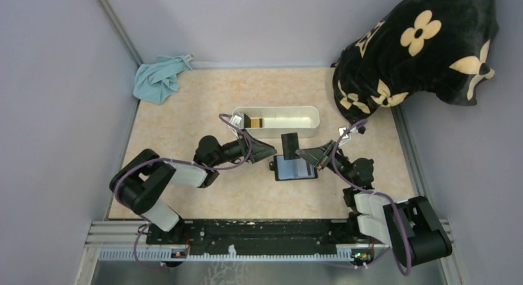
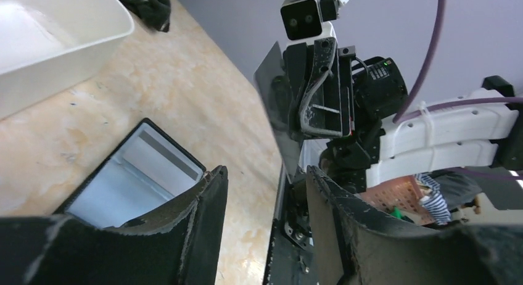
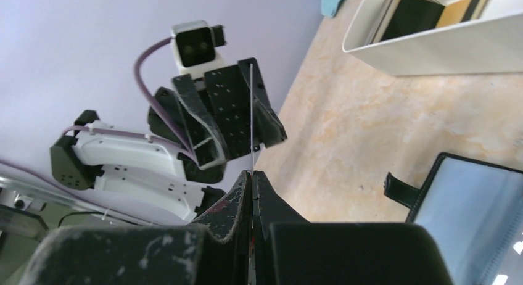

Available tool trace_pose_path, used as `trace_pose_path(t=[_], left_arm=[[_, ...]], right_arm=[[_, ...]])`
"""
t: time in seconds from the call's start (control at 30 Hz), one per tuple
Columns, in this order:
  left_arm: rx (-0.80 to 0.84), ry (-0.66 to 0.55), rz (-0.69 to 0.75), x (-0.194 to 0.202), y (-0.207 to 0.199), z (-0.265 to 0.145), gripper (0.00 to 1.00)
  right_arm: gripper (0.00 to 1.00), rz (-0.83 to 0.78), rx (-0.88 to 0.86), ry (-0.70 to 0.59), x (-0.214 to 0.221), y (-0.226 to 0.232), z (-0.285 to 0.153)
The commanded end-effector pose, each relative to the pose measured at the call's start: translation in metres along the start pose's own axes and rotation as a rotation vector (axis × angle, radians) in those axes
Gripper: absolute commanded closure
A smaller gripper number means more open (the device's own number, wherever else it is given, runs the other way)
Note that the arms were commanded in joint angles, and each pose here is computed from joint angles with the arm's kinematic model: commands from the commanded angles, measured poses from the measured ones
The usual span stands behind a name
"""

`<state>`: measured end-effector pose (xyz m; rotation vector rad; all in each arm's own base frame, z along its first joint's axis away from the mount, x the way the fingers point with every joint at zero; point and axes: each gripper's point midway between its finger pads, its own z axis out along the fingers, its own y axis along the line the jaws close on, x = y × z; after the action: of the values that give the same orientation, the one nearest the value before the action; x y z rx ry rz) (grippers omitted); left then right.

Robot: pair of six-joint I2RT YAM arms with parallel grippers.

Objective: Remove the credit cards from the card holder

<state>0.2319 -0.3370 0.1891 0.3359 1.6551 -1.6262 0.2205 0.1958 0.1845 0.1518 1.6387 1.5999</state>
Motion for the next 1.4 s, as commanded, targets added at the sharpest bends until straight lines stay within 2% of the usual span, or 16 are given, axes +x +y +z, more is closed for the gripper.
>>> trace_pose_path(t=[0.0, 0.3, 0.57, 1.37], left_arm=[[0.188, -0.033, -0.024, -0.003, -0.035, -0.003, 0.44], [0.169, -0.048, -0.004, -0.005, -0.034, 0.000, 0.46], [0.158, -0.033, 0.001, 0.000, -0.032, 0.009, 0.47], [0.092, -0.014, 0.011, 0.009, -0.020, 0.017, 0.51]], right_arm=[[1.00, -0.066, -0.158, -0.040, -0.015, 0.039, 0.002], [1.00, -0.070, -0.126, -0.041, -0.014, 0.033, 0.002], [1.00, -0.138, -0.005, 0.017, -0.008, 0.020, 0.012], [1.00, -0.112, -0.032, 0.028, 0.002, 0.022, 0.014]])
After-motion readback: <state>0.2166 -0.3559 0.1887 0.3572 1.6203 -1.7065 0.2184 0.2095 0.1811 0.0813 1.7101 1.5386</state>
